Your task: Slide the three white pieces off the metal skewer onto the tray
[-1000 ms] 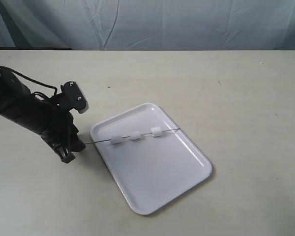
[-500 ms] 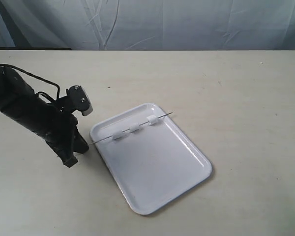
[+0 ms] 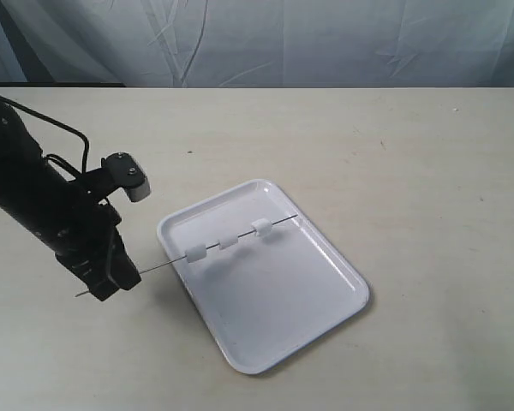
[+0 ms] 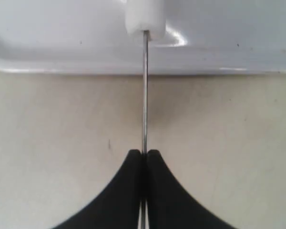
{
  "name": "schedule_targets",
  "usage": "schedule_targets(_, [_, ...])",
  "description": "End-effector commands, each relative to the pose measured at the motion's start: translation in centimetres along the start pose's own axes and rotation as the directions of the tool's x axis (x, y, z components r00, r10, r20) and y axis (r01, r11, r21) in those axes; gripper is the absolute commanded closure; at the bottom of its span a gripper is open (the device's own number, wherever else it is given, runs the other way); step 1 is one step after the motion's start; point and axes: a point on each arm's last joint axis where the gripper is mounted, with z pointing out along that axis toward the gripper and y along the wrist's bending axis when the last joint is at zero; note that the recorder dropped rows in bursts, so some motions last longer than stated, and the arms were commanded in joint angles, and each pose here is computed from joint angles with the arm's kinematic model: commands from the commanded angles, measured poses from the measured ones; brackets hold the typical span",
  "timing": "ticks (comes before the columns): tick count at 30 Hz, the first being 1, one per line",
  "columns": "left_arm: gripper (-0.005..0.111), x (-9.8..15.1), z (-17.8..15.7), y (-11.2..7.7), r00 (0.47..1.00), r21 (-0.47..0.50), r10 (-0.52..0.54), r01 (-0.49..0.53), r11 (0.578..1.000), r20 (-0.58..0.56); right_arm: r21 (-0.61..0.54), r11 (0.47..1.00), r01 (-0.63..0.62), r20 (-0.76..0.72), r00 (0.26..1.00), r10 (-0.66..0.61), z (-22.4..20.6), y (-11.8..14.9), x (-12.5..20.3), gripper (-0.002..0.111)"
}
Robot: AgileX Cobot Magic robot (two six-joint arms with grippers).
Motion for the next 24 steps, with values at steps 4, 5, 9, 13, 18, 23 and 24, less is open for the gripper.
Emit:
schedule_targets(4, [0.107,1.2,-0.9,-1.5,0.998,0.004,-0.040,0.040,0.999,-0.043,-0.028,0.999,0.018,0.405,0.914,-0.005,-0.8,0.3,-3.6,0.109])
schedule_targets(5, [0.107,1.3,-0.9,-1.6,0.998,0.006,-0.043,0.044,0.999,-0.046,-0.031,0.999,0.011,0.443,0.896,0.004,-1.0,0.3,-4.0,0.109])
schedule_targets(9, [0.107,2.0,-1.0,-2.5,0.996,0.012,-0.078,0.078,0.997,-0.036,-0.136,0.984,-0.113,0.607,0.775,0.173,-2.0,0.3,-5.6,0.109])
schedule_targets(13, [0.107,2.7,-1.3,-3.8,0.993,0.033,-0.121,0.121,0.992,-0.002,-0.207,0.972,-0.109,0.751,0.620,0.230,-3.4,0.4,-7.0,0.109])
schedule_targets(18, [0.107,3.3,-2.0,-5.4,0.977,0.044,-0.199,0.196,0.980,0.081,-0.234,0.970,-0.065,0.848,0.475,0.236,-4.8,0.5,-7.9,0.109])
schedule_targets(23, [0.107,4.2,-2.5,-6.8,0.959,0.042,-0.243,0.239,0.970,0.145,-0.278,0.954,-0.108,0.753,0.592,0.287,-3.7,0.8,-7.2,0.109])
schedule_targets(24, [0.107,4.2,-2.7,-7.1,0.954,0.053,-0.252,0.246,0.968,0.162,-0.312,0.937,-0.154,0.696,0.635,0.336,-3.3,0.8,-6.8,0.109])
